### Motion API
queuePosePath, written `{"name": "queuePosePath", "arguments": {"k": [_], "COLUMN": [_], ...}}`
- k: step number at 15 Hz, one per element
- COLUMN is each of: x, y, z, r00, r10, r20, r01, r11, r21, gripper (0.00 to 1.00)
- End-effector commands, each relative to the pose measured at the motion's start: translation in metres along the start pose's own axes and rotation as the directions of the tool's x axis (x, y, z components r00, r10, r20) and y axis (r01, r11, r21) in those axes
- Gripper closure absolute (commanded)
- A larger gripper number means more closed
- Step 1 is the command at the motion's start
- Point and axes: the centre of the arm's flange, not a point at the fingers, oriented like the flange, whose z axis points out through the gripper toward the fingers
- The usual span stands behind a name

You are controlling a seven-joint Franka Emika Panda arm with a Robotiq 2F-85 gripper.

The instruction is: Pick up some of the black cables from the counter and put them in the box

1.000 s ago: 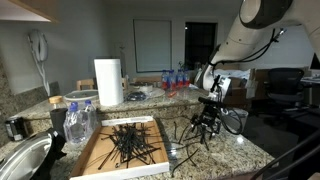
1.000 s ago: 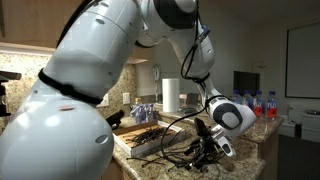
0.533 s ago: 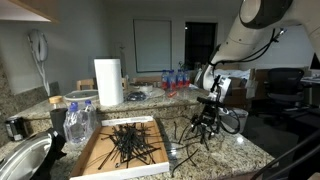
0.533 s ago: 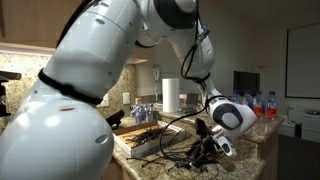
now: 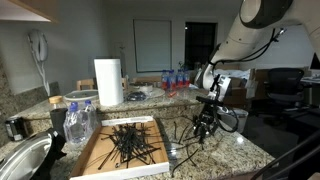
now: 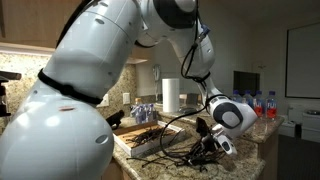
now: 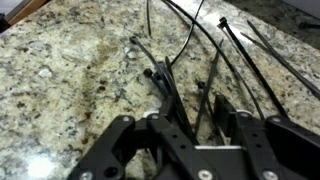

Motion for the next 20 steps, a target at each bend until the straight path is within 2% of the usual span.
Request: {"name": "queuePosePath", "arguments": {"k": [1, 4, 12, 15, 20], "x": [0.0, -0.001, -0.011, -0.035, -0.104], "y": [0.0, -0.002, 0.002, 0.011, 0.021], "z": [0.007, 0.008, 0.002, -0.017, -0.062], "r00": [0.999, 0.999, 1.0, 0.998, 0.985], "r10": [0.036, 0.033, 0.011, -0.029, -0.086], "r20": [-0.018, -0.019, -0.024, -0.058, -0.153], "r01": [-0.036, -0.033, -0.01, 0.034, 0.111], "r11": [0.999, 0.999, 0.999, 0.995, 0.981], "r21": [0.017, 0.017, 0.044, 0.095, 0.16], "gripper": [0.83, 1.0, 0.99, 0.99, 0.99]}}
